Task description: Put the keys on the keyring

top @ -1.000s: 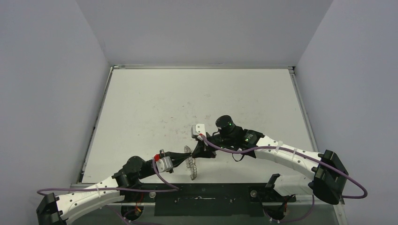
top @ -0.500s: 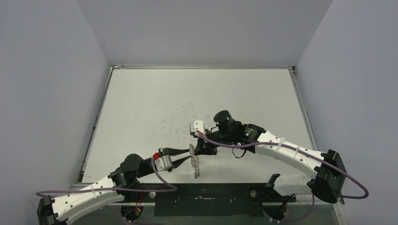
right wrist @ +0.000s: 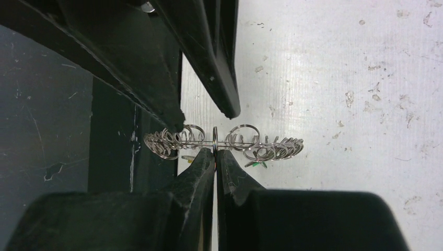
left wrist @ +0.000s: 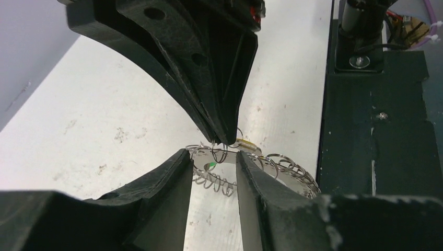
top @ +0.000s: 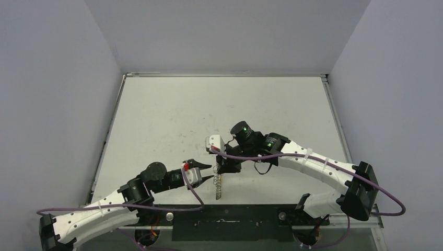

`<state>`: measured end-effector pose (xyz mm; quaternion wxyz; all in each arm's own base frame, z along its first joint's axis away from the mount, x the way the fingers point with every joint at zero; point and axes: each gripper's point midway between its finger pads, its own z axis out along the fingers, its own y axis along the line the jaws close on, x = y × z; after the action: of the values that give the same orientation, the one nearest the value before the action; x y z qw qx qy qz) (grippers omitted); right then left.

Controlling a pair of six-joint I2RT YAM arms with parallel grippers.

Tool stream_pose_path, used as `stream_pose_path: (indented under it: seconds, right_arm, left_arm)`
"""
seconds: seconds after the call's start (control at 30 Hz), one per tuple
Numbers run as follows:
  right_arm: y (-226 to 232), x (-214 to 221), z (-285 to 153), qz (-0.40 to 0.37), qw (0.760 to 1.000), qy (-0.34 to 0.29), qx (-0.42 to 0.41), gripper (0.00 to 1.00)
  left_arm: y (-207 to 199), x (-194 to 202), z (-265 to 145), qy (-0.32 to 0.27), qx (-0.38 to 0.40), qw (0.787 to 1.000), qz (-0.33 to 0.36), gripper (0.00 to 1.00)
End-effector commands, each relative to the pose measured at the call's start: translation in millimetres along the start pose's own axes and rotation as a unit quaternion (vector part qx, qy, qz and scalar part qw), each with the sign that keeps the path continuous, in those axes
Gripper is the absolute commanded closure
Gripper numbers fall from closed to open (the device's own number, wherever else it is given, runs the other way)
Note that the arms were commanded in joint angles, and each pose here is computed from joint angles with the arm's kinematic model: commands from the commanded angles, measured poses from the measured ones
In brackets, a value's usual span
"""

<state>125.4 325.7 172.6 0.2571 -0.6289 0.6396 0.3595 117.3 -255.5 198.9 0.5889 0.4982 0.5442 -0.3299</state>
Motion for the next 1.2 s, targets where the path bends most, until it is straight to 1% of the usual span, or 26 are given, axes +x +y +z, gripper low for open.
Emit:
stream_pose_path:
  seconds: [0.0, 0.1, 0.27, 0.33, 0.6, 0.67, 0.77, 0.8, 1.13, 1.17]
  right_arm:
    - [1, -29, -4, -0.032, 0.999, -0.025, 0.007, 1.00]
    - [3, -30, -4, -0.034, 0.999, -0.023, 0.005, 1.00]
    - [4, -30, -2, -0.035, 0.999, -0.021, 0.003, 1.00]
    - [4, -30, -2, -0.035, 0.999, -0.020, 0.003, 1.00]
    - [4, -30, 3, -0.035, 0.999, -0.015, -0.001, 1.00]
    - [4, -29, 4, -0.035, 0.999, -0.014, -0.001, 1.00]
    - [3, -27, 5, -0.033, 0.999, -0.010, 0.000, 1.00]
    - [2, -27, 5, -0.033, 0.999, -0.010, 0.001, 1.00]
    - [2, -27, 8, -0.029, 0.999, -0.014, -0.001, 1.00]
    - [2, -27, 9, -0.028, 1.000, -0.014, -0.001, 1.00]
  left_arm:
    - [-2, -7, 4, 0.013, 0.018, 1.000, 0.005, 0.68]
    - [-2, -5, 8, 0.024, 0.022, 0.999, 0.007, 0.70]
    - [-3, -2, 13, 0.032, 0.029, 0.999, 0.009, 0.78]
    - [-4, -2, 14, 0.029, 0.033, 0.999, 0.010, 0.80]
    - [-5, -6, 15, 0.020, 0.035, 0.999, 0.009, 0.81]
    - [-6, -6, 16, 0.018, 0.037, 0.999, 0.007, 0.86]
    - [-7, -7, 16, 0.017, 0.038, 0.999, 0.005, 0.98]
    - [-7, -6, 16, 0.017, 0.038, 0.999, 0.004, 1.00]
    - [-5, 5, 15, 0.018, 0.024, 1.000, -0.005, 1.00]
    - [-5, 6, 15, 0.021, 0.023, 1.000, -0.006, 0.98]
